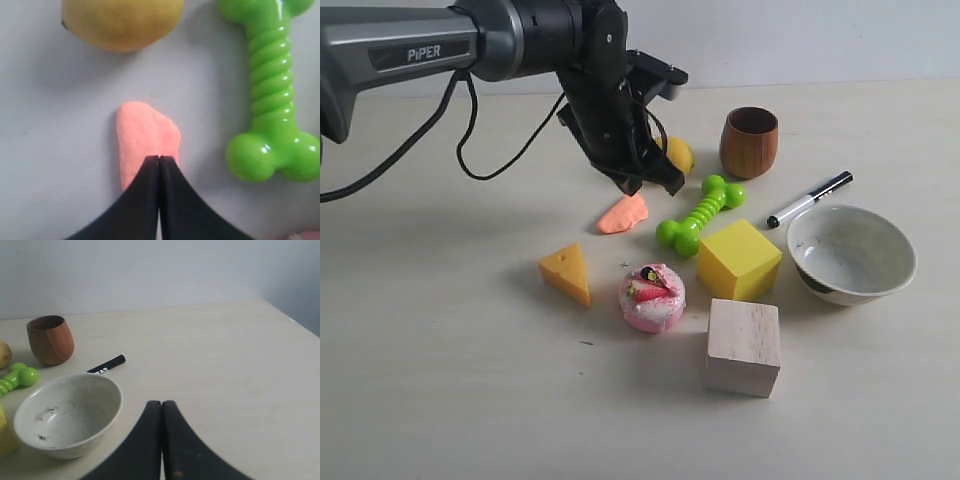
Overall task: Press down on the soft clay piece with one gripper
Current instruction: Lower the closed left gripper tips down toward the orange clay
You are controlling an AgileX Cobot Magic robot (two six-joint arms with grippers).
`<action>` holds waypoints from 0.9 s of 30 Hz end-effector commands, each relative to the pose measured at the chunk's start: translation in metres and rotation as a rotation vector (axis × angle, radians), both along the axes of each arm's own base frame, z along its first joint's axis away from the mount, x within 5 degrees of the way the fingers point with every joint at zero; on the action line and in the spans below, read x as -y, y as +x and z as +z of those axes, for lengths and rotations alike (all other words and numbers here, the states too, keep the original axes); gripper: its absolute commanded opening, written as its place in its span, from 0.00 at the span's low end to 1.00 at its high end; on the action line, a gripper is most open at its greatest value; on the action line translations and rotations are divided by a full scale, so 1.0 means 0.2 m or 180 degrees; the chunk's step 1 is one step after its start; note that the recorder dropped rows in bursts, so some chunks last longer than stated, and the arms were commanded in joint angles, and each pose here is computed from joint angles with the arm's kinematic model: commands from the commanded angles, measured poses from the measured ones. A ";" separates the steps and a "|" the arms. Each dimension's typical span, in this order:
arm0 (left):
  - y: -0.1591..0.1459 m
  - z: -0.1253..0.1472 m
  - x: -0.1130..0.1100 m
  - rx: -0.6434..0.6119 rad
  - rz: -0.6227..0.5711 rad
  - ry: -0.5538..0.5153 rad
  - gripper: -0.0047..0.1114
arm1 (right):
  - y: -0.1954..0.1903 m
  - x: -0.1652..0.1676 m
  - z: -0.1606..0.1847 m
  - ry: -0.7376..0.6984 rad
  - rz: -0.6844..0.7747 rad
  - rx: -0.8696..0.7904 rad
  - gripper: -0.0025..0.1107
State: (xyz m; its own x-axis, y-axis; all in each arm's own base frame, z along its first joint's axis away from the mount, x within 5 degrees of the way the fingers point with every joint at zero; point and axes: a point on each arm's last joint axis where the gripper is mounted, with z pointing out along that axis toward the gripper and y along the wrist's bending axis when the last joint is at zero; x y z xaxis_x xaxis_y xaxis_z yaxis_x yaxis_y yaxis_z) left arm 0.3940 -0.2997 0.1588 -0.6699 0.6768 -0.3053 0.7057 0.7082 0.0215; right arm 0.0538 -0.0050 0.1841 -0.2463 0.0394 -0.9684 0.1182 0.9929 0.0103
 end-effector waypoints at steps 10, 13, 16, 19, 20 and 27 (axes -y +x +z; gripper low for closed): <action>0.03 -0.04 -0.01 0.0044 -0.0023 0.0038 0.04 | 0.00 0.00 0.00 -0.0016 -0.0014 0.0017 0.02; 0.03 -0.04 -0.01 0.0075 -0.0030 0.0018 0.04 | 0.00 0.00 0.00 -0.0016 -0.0014 0.0017 0.02; 0.04 -0.04 -0.01 0.0093 -0.0086 0.0043 0.04 | 0.00 0.00 0.00 -0.0016 -0.0014 0.0017 0.02; 0.05 -0.04 -0.03 0.0135 -0.0099 0.0101 0.04 | 0.00 0.00 0.00 -0.0016 -0.0014 0.0017 0.02; 0.05 -0.04 -0.04 0.0127 -0.0084 0.0107 0.04 | 0.00 0.00 0.00 -0.0016 -0.0014 0.0017 0.02; 0.07 0.00 -0.06 0.0076 -0.0055 0.0169 0.04 | 0.00 0.00 0.00 -0.0016 -0.0014 0.0017 0.02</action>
State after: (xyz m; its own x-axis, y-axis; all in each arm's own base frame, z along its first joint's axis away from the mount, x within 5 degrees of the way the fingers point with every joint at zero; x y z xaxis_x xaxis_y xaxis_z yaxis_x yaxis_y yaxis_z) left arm 0.4054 -0.2889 0.1492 -0.6529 0.7055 -0.2758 0.7186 0.6920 0.0690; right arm 0.0538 -0.0050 0.1841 -0.2463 0.0394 -0.9684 0.1182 0.9929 0.0103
